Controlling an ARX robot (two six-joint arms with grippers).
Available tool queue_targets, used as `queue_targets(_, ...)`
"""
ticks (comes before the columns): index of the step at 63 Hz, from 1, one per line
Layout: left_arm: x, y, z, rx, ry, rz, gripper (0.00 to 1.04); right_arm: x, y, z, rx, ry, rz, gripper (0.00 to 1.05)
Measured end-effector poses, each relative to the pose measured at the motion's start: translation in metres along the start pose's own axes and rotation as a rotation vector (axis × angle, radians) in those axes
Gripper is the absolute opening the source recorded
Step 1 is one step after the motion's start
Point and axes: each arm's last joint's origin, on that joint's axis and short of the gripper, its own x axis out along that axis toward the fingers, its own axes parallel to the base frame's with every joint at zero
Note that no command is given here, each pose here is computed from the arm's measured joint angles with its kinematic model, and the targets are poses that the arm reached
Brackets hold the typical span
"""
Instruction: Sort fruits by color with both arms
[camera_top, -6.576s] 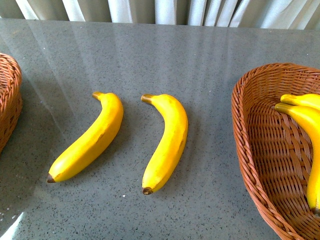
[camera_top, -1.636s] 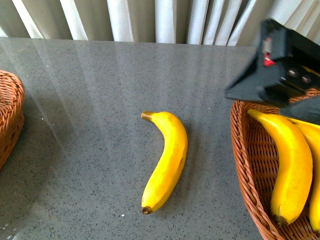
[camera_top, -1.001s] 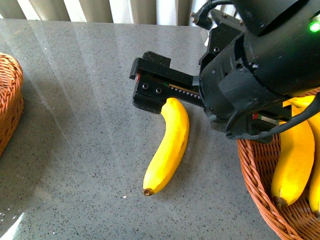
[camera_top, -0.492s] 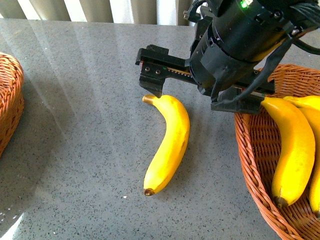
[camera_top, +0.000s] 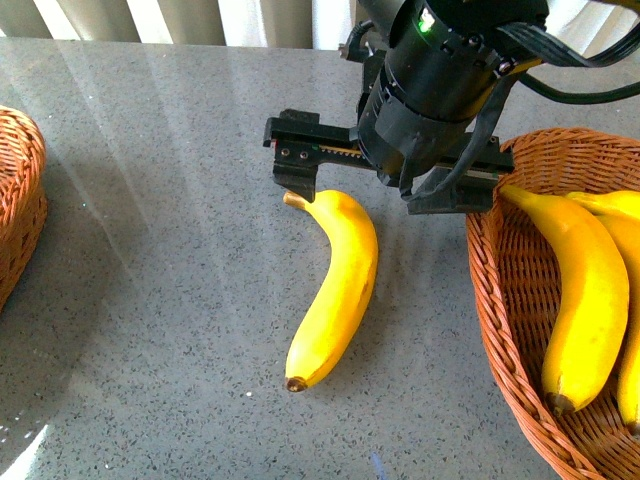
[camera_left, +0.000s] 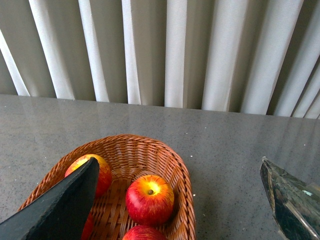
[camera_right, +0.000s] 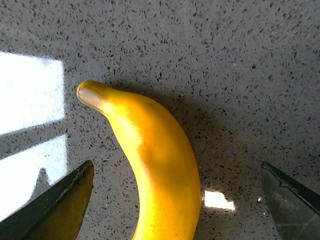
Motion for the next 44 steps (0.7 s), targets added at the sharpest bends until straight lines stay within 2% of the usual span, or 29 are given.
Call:
queue_targets(40, 0.0, 0.0, 0.0, 0.0, 0.0, 0.0, 0.96, 0.024, 0.013, -0.014, -0.134, 0.048, -0.032, 0.96)
queue_targets(44, 0.0, 0.0, 0.0, 0.0, 0.0, 0.0, 0.96, 0.027, 0.015, -0.015, -0.14, 0.055, -0.03, 0.89)
